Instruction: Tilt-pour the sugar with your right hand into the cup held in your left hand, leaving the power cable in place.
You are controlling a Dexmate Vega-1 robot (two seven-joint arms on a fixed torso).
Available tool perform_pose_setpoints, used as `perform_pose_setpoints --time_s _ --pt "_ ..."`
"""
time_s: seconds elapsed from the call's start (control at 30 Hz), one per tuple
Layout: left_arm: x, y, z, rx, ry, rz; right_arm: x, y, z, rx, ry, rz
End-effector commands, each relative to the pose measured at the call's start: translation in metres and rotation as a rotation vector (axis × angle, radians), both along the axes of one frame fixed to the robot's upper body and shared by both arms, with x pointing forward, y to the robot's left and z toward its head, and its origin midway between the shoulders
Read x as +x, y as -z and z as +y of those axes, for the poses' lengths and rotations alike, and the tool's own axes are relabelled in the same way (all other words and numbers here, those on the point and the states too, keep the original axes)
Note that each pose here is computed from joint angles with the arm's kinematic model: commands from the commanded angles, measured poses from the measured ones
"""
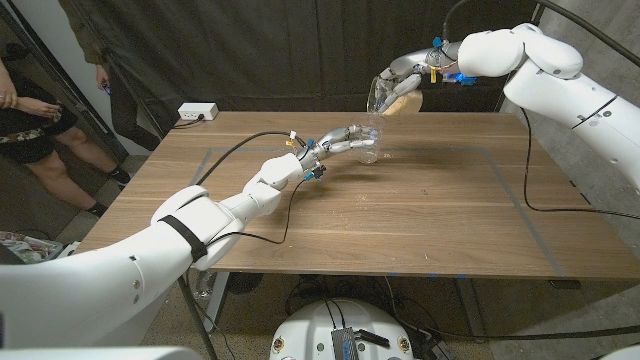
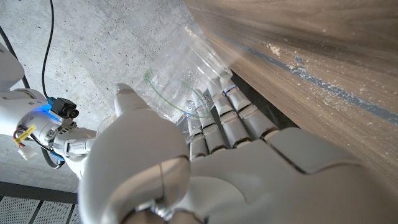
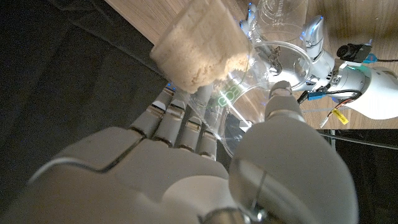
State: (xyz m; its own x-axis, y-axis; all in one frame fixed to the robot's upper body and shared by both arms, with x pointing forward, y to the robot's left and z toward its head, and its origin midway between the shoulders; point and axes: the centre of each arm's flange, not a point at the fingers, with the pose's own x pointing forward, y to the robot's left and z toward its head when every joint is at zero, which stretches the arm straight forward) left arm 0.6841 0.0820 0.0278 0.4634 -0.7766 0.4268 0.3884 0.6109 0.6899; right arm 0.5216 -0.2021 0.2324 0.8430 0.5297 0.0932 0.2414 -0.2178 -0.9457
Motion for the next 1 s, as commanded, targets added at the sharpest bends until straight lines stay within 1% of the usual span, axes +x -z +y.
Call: perform_pose_setpoints --time_s 0.03,0.4,0.77,1.0 --pt "0.0023 -0.0011 0.0012 0.008 -0.009 0.009 0.001 -0.0009 0.0014 -0.06 0.013 -0.03" --pt "0.0041 -0.0028 0.0018 0.011 -0.015 0.017 0.0017 -0.0046 0.0051 -0.146 0.024 -0.057" --pt "0.0051 -0.0034 -0.0003 0.018 -0.017 0.025 0.002 -0.0024 0.0077 -0.211 0.023 -0.076" --pt "0.0054 -0.0036 -0.0019 0.024 -0.015 0.03 0.0029 -0.0074 0.0112 -0.244 0.024 -0.092"
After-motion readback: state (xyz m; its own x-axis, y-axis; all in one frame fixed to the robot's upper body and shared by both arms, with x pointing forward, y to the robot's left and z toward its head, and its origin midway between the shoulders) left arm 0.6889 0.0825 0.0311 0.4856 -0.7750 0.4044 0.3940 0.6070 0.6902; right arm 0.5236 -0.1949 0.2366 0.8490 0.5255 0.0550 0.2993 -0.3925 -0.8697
